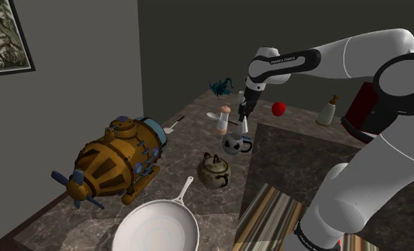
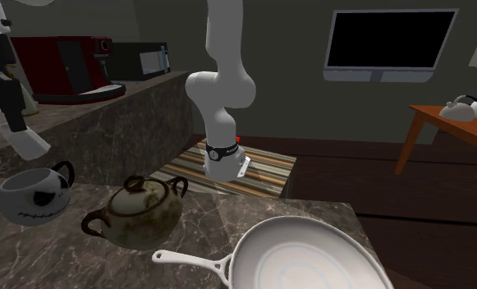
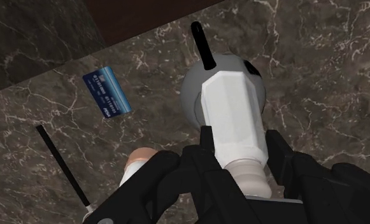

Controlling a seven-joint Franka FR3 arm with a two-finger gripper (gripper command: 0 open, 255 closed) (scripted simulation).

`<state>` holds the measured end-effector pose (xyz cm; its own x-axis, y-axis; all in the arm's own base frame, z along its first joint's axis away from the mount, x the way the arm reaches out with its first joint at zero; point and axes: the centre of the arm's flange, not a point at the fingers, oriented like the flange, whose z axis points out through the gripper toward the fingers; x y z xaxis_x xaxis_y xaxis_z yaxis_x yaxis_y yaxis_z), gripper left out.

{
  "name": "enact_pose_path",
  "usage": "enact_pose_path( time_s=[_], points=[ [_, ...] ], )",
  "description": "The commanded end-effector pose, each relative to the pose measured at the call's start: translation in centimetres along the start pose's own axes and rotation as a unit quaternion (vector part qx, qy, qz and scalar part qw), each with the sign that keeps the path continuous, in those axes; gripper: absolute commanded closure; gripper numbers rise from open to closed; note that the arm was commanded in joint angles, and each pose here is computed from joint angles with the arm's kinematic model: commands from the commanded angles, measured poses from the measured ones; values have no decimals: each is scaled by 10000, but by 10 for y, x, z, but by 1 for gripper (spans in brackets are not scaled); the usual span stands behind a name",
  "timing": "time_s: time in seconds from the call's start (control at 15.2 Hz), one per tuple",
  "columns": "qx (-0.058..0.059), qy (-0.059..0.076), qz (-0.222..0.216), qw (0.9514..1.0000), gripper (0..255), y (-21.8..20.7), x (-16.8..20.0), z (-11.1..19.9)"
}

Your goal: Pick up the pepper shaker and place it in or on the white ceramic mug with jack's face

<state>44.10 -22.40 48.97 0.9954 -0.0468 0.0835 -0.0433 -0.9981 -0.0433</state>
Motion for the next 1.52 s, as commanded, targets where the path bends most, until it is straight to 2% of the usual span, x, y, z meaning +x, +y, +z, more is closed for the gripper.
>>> enact_pose_path(
  time_s=[0.0,0.33,0.86,0.92,1.25,1.45],
  points=[
    [-1,3,0,10000,255,1,-1,11],
    [-1,3,0,10000,255,2,-4,40],
    [-1,3,0,10000,255,2,-4,40],
    [-1,3,0,10000,0,2,-4,40],
    [-1,3,0,10000,0,2,-4,40],
    [-1,3,0,10000,0,2,-4,1]
  ],
)
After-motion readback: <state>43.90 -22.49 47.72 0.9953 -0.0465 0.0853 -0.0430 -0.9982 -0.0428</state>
